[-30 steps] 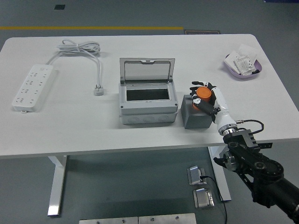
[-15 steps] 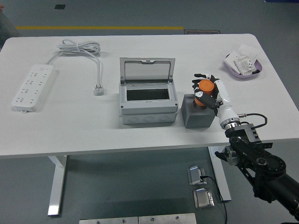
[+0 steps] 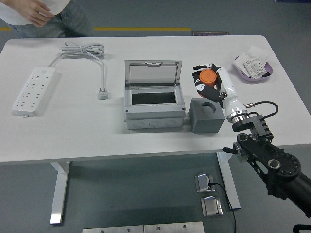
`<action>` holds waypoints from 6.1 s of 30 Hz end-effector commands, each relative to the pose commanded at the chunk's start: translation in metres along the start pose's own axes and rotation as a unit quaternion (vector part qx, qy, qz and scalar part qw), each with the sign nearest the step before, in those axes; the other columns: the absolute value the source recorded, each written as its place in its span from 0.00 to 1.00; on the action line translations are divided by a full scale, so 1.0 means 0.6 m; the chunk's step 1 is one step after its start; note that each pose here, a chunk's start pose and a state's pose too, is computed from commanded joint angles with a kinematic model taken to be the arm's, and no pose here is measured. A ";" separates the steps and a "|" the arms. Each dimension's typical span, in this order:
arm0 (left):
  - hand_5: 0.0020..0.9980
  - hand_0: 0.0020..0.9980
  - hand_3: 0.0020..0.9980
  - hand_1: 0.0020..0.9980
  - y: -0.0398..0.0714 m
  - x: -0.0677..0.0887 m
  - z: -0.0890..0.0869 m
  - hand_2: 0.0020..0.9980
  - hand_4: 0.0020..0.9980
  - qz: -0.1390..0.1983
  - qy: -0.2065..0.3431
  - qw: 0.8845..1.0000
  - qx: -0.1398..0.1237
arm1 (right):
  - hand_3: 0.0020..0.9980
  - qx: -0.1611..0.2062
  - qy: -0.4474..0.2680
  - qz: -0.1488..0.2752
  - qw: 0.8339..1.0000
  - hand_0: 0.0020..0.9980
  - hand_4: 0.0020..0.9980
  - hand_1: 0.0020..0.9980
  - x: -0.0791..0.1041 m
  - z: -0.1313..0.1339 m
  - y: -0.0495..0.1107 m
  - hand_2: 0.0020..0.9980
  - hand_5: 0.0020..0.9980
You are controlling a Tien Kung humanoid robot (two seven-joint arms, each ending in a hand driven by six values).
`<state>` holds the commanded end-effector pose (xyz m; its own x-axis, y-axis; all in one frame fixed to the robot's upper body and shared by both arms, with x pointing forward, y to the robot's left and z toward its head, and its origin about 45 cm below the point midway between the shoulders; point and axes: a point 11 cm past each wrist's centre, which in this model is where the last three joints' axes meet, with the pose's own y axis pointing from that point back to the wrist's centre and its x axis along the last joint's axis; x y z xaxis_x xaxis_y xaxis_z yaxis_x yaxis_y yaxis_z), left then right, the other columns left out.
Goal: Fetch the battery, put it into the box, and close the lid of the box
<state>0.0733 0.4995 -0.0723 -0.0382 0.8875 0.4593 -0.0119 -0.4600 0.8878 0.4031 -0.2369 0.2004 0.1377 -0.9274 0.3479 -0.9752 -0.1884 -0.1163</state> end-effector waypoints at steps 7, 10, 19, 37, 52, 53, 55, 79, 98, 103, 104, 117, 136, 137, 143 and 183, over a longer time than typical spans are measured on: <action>0.06 0.63 0.62 0.69 0.000 0.002 0.000 0.63 0.68 0.002 0.002 1.000 0.000 | 0.39 0.021 0.108 -0.055 0.992 0.14 0.00 0.31 -0.030 -0.044 -0.030 0.50 0.00; 0.06 0.63 0.62 0.69 0.000 0.003 0.000 0.63 0.68 0.003 0.002 1.000 0.001 | 0.35 0.026 0.161 -0.083 0.983 0.06 0.00 0.23 -0.049 -0.056 -0.045 0.49 0.00; 0.07 0.63 0.62 0.69 0.000 0.008 0.002 0.63 0.68 0.005 0.000 1.000 0.001 | 0.34 0.041 0.295 -0.148 0.943 0.04 0.00 0.19 -0.104 -0.071 -0.087 0.49 0.00; 0.07 0.63 0.62 0.69 0.002 0.008 0.010 0.63 0.68 0.005 -0.005 1.000 -0.003 | 0.36 0.008 0.307 -0.193 0.932 0.10 0.00 0.23 -0.153 -0.029 -0.103 0.50 0.00; 0.06 0.63 0.62 0.69 0.002 0.009 0.010 0.63 0.68 0.006 -0.008 1.000 -0.001 | 0.94 -0.012 0.283 -0.198 0.938 0.86 0.70 0.78 -0.166 -0.007 -0.091 0.83 0.46; 0.06 0.63 0.62 0.69 0.002 0.009 0.010 0.63 0.68 0.006 -0.008 1.000 -0.001 | 0.94 -0.011 0.283 -0.197 0.939 0.86 0.70 0.78 -0.165 -0.009 -0.092 0.83 0.46; 0.06 0.63 0.62 0.69 0.002 0.010 0.010 0.63 0.68 0.007 -0.008 1.000 -0.002 | 0.94 -0.007 0.282 -0.192 0.940 0.86 0.70 0.78 -0.162 -0.014 -0.095 0.83 0.46; 0.06 0.63 0.62 0.69 0.000 0.005 0.001 0.63 0.67 0.005 -0.004 1.000 0.002 | 0.95 -0.009 0.196 -0.176 0.965 0.92 0.85 0.80 -0.089 -0.081 -0.095 0.83 0.60; 0.05 0.63 0.62 0.69 0.004 0.014 0.021 0.63 0.67 0.008 -0.011 1.000 -0.005 | 0.80 -0.008 0.209 -0.175 0.962 0.73 0.84 0.66 -0.061 -0.125 -0.171 0.69 0.62; 0.05 0.63 0.62 0.69 0.006 0.017 0.031 0.63 0.67 0.009 -0.014 1.000 -0.010 | 0.80 -0.030 0.215 -0.173 0.961 0.73 0.82 0.66 -0.053 -0.104 -0.183 0.69 0.60; 0.05 0.63 0.62 0.69 0.006 0.018 0.032 0.63 0.67 0.009 -0.015 1.000 -0.010 | 0.80 -0.034 0.216 -0.172 0.960 0.73 0.82 0.66 -0.050 -0.100 -0.185 0.69 0.60; 0.05 0.63 0.62 0.69 0.006 0.023 0.032 0.63 0.66 0.012 -0.017 1.000 -0.008 | 0.80 -0.049 0.226 -0.192 0.954 0.79 0.80 0.69 -0.065 -0.071 -0.169 0.70 0.61; 0.05 0.63 0.62 0.69 0.002 0.024 0.010 0.63 0.66 0.012 -0.006 1.000 -0.001 | 0.80 -0.003 0.272 -0.272 0.923 0.80 0.79 0.69 -0.096 -0.101 -0.088 0.70 0.61; 0.05 0.63 0.62 0.69 0.002 0.024 0.009 0.63 0.66 0.012 -0.006 1.000 -0.001 | 0.80 -0.003 0.272 -0.278 0.921 0.80 0.79 0.69 -0.101 -0.099 -0.082 0.70 0.61; 0.05 0.63 0.62 0.69 0.002 0.021 0.010 0.62 0.66 0.010 -0.003 1.000 -0.003 | 0.81 -0.004 0.271 -0.297 0.916 0.79 0.78 0.69 -0.113 -0.089 -0.056 0.71 0.61; 0.05 0.63 0.62 0.69 -0.002 -0.002 -0.020 0.62 0.66 -0.001 0.005 1.000 0.015 | 0.76 0.051 0.069 0.027 0.996 0.76 0.79 0.67 0.128 -0.077 -0.019 0.68 0.61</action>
<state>0.0611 0.4990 -0.0744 -0.0489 0.8879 0.4574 0.0172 -0.4571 0.8892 0.4165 -0.2910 0.2716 0.0524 -0.8848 0.4630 -0.9569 -0.1772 -0.2302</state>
